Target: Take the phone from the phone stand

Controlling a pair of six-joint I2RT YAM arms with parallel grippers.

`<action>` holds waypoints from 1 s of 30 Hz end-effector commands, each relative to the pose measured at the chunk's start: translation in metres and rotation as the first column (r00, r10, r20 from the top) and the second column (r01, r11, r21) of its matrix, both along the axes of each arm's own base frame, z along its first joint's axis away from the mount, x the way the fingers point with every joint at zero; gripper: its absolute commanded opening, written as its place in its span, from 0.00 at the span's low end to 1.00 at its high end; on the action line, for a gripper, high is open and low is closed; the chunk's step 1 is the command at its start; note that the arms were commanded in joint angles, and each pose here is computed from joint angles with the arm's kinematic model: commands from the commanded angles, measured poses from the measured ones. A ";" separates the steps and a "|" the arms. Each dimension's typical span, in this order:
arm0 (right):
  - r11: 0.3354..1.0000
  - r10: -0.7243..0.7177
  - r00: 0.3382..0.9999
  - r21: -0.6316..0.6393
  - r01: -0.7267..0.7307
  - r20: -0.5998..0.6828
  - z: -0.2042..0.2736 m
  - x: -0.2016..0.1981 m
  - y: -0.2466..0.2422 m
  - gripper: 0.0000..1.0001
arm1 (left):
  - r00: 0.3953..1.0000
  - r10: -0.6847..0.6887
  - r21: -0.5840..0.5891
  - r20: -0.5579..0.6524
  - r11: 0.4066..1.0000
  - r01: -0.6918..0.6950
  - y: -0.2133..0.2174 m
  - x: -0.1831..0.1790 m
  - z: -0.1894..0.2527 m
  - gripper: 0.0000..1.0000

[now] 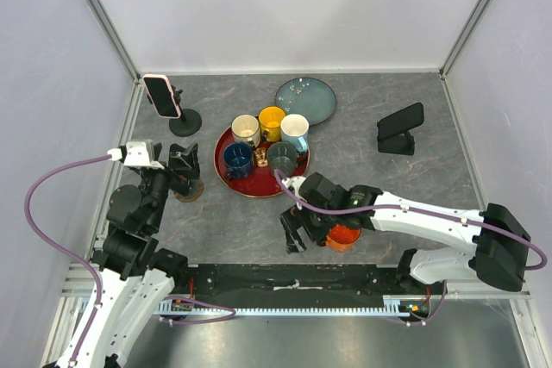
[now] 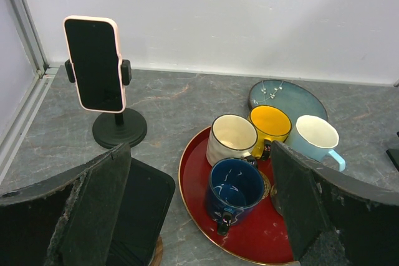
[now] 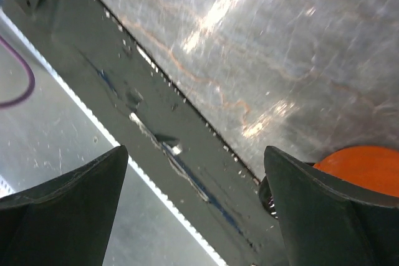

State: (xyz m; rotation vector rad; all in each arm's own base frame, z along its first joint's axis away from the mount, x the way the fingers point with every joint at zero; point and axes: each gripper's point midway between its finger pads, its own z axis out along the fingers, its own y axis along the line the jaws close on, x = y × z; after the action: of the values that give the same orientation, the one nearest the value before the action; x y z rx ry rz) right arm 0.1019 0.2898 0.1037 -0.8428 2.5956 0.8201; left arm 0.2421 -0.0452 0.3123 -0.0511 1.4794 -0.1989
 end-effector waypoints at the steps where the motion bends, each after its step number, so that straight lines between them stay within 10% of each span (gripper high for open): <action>1: 0.999 0.043 0.994 -0.009 -0.044 -0.104 -0.011 -0.029 -0.003 0.98 | 0.999 -0.002 -0.044 0.043 0.999 0.004 0.001 -0.004 0.018 0.99; 15: 0.887 -0.381 0.925 -0.290 0.359 -0.019 -0.067 0.020 -0.096 0.98 | 0.999 0.002 -0.045 0.039 0.999 0.000 0.001 -0.003 0.017 0.99; 30: 0.427 -0.838 0.483 -0.245 0.870 0.253 -0.059 0.119 -0.222 0.98 | 0.999 0.004 -0.049 0.052 0.999 -0.002 0.003 -0.006 0.019 0.99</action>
State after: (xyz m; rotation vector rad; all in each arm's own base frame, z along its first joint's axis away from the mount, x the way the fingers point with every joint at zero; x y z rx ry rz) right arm 0.2000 0.1040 0.0390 0.2644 2.7028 0.0874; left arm 0.2406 -0.0447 0.3140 -0.0530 1.4720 -0.2008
